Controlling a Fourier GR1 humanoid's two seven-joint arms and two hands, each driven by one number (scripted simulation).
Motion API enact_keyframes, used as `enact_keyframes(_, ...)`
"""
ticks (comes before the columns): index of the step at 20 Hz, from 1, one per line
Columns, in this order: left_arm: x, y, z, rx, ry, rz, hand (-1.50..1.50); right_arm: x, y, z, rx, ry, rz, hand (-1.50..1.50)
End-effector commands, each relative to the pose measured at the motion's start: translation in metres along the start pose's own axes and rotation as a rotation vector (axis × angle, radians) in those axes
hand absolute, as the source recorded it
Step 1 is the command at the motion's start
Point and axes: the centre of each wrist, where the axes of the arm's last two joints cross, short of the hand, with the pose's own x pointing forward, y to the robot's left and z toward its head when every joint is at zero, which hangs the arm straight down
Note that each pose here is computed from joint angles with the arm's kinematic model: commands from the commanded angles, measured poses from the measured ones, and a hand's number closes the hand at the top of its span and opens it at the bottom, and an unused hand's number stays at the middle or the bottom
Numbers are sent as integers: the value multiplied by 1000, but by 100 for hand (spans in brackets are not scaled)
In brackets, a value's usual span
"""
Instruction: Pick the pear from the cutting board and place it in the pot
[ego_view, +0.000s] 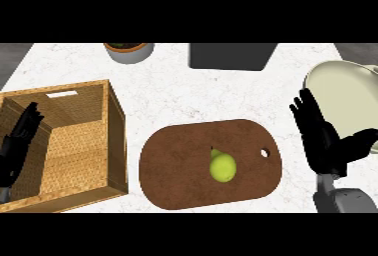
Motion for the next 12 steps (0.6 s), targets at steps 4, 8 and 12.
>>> enact_keyframes(4, 19, -64, -4, 33, -103, 233, 0, 86, 5, -19, 319, -441, 211, 150)
enact_keyframes(8, 37, -96, -5, 6, -110, 366, 0, 102, -51, -28, 12, -409, 714, -150)
enact_keyframes(12, 47, -135, 16, 13, -136, 389, 0, 61, -7, 5, 179, -545, 566, -150)
